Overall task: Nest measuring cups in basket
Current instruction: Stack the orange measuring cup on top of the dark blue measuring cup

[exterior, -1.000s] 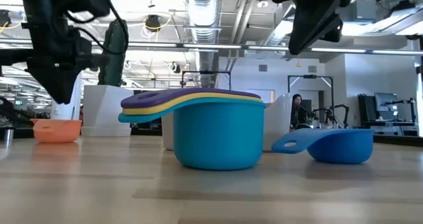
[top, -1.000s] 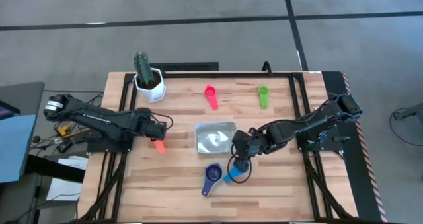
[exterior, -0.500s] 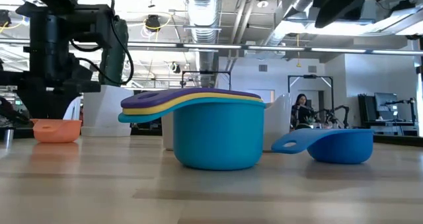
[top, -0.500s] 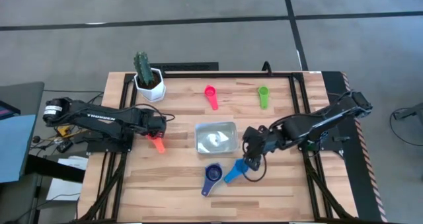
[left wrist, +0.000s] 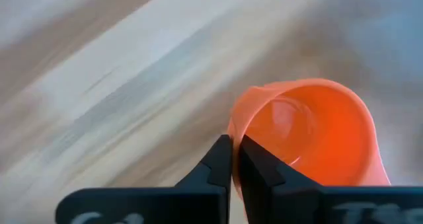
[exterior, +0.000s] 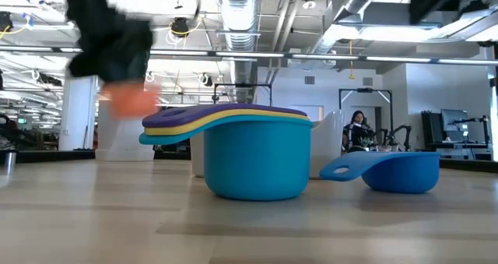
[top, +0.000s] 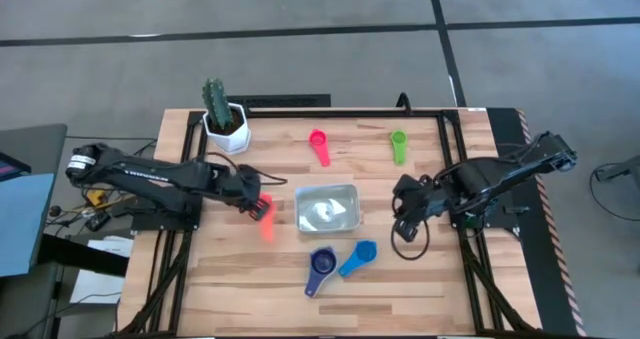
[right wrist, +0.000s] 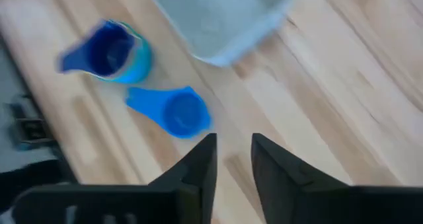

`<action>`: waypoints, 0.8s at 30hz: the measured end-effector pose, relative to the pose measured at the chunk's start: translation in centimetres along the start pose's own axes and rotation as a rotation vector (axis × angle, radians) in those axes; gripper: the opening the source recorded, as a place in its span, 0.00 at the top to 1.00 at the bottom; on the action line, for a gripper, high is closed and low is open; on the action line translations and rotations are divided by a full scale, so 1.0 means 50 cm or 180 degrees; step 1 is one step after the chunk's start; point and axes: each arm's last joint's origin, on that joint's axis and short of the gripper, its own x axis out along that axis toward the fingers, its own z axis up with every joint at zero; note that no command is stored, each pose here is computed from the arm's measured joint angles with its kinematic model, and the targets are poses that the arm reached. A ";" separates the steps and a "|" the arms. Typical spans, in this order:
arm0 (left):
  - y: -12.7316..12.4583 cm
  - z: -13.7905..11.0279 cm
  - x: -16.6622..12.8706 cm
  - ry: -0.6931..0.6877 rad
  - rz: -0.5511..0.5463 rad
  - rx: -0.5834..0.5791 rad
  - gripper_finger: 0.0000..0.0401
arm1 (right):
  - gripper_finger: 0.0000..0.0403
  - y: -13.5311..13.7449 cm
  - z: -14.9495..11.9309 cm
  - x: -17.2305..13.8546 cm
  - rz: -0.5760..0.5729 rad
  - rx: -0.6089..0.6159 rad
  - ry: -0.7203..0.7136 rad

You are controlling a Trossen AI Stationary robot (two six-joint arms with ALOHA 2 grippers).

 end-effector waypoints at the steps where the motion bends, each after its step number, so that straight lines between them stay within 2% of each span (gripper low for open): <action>1: -0.023 0.011 -0.012 -0.0134 -0.0171 0.0112 0.99 | 0.73 -0.004 -0.003 0.000 -0.0079 0.0030 0.0047; 3: -0.065 0.030 -0.034 -0.0322 -0.0367 0.0325 0.99 | 0.76 -0.011 -0.007 0.000 -0.0190 0.0072 0.0091; 6: -0.127 0.058 -0.041 -0.0435 -0.0417 0.0625 1.00 | 0.80 -0.011 -0.006 0.000 -0.0205 0.0096 0.0071; 12: -0.262 0.110 0.017 -0.0355 -0.0435 0.1331 1.00 | 0.83 -0.012 -0.004 0.000 -0.0242 0.0097 0.0000; 15: -0.319 0.132 0.047 -0.0233 -0.0515 0.1499 1.00 | 0.84 -0.011 -0.005 0.000 -0.0242 0.0117 0.0004; 19: -0.366 0.139 0.086 0.0082 -0.0499 0.1658 1.00 | 0.84 -0.006 -0.014 -0.002 -0.0225 0.0137 0.0026; 24: -0.403 0.109 0.128 0.0455 -0.0583 0.1857 1.00 | 0.84 0.001 -0.024 -0.004 -0.0190 0.0105 0.0047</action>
